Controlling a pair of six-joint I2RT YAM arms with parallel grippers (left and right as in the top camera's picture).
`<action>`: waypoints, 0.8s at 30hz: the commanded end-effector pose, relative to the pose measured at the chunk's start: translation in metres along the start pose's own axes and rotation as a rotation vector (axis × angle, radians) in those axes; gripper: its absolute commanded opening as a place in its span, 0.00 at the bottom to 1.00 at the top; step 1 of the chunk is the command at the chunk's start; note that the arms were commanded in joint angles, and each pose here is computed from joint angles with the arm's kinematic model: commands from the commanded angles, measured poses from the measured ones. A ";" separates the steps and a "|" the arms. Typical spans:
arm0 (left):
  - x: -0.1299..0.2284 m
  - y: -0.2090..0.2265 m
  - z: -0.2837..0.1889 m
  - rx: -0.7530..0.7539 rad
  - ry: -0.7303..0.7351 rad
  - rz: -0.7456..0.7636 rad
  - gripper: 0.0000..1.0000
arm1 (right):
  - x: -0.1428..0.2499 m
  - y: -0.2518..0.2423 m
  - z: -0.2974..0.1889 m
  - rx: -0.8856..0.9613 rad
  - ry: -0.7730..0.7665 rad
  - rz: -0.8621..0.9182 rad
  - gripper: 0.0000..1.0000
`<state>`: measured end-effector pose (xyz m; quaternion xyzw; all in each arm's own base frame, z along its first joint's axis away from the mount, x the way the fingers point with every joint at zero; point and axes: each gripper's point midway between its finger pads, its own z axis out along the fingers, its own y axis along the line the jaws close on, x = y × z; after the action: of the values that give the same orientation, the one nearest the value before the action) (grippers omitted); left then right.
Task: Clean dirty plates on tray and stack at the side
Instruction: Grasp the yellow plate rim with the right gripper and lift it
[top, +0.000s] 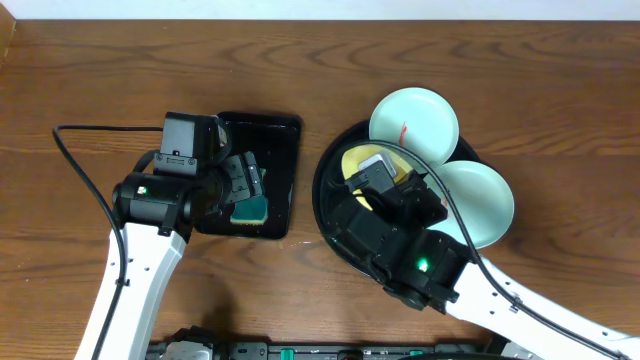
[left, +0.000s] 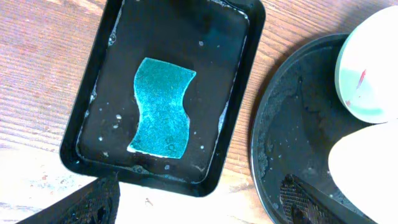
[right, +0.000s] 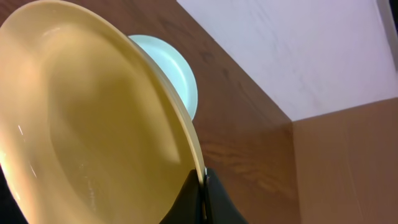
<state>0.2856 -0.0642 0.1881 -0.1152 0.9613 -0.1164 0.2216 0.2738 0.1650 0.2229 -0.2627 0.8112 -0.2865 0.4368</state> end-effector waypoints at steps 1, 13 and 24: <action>-0.006 -0.002 -0.006 0.004 -0.020 0.010 0.83 | -0.005 -0.006 -0.007 0.034 -0.028 -0.010 0.01; -0.006 -0.002 -0.006 0.005 -0.020 0.011 0.83 | -0.006 -0.006 -0.009 0.045 -0.039 -0.016 0.01; -0.006 -0.002 -0.006 0.004 -0.020 0.010 0.83 | -0.007 -0.011 -0.010 0.073 -0.041 -0.016 0.01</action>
<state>0.2857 -0.0641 0.1881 -0.1156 0.9612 -0.1164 0.2216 0.2711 0.1670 0.2292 -0.2678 0.7981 -0.3018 0.4474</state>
